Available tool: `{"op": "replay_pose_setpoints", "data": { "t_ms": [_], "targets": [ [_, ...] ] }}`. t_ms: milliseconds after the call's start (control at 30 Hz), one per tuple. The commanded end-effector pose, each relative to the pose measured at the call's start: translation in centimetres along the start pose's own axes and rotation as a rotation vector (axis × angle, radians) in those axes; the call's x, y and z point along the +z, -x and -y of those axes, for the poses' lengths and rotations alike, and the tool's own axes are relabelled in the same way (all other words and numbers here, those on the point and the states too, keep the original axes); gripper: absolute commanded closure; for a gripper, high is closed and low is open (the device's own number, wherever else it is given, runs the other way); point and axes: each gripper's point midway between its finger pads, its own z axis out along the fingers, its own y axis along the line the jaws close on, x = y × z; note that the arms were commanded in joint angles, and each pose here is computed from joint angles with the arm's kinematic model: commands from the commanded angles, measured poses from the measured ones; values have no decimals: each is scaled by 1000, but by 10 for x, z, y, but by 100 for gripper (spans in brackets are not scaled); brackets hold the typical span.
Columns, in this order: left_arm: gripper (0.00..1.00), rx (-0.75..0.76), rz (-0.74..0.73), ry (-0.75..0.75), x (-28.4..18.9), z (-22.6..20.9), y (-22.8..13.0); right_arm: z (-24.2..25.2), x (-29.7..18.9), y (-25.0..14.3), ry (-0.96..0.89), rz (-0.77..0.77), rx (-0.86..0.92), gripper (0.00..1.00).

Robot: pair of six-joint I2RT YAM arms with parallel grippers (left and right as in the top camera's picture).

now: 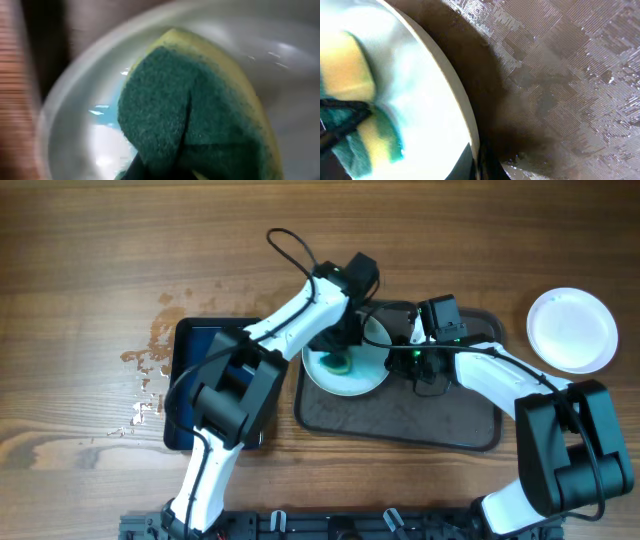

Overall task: Clean dirty plates on tray and stack at the side
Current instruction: 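Scrub the tilted plate with the sponge in the left gripper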

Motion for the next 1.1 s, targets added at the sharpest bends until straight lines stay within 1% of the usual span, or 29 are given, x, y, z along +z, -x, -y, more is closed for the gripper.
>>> {"op": "replay_pose_setpoints", "data": {
  "t_ms": [0, 133, 200, 300, 367, 400, 467, 500, 633, 700, 733, 800, 867, 900, 967, 1000, 1067],
  "targets": [
    [96, -124, 58, 345, 23, -89, 18, 37, 13, -17, -130, -46, 26, 96],
    [96, -197, 114, 495, 11, -116, 18, 37, 13, -17, -130, -46, 19, 96],
    [96, -205, 64, 441, 16, -107, 10, 37, 13, -18, -131, -48, 20, 96],
    [96, -116, -32, 275, 26, -74, -1, 38, 13, -19, -134, -51, 21, 96],
    [96, 12, -105, 60, 32, -27, -12, 39, 13, -19, -142, -51, 22, 96],
    [96, 104, -142, -101, 31, 11, -23, 40, 13, -19, -147, -52, 24, 96],
    [96, 222, -189, -300, 23, 58, -41, 41, 12, -20, -152, -53, 24, 96],
    [96, 252, -210, -372, 18, 75, -50, 41, 12, -20, -152, -54, 24, 96],
    [96, 313, -257, -526, 5, 115, -73, 41, 12, -20, -152, -53, 24, 96],
    [96, 366, -293, -638, -7, 135, -87, 41, 12, -19, -155, -51, 23, 96],
    [96, 378, -296, -660, -10, 140, -89, 41, 12, -19, -155, -51, 24, 96],
    [96, 364, -276, -617, -4, 136, -85, 41, 12, -19, -154, -52, 23, 96],
    [96, 305, -221, -486, 9, 115, -69, 41, 12, -20, -155, -52, 22, 96],
    [96, 244, -173, -364, 20, 92, -53, 42, 12, -20, -155, -52, 20, 96],
    [96, 165, -106, -188, 30, 54, -32, 42, 12, -20, -154, -53, 16, 96],
    [96, 119, -61, -68, 33, 26, -18, 41, 12, -20, -154, -53, 13, 96],
    [96, 43, 3, 105, 33, -17, 0, 41, 12, -20, -154, -53, 11, 96]
  ]
}}
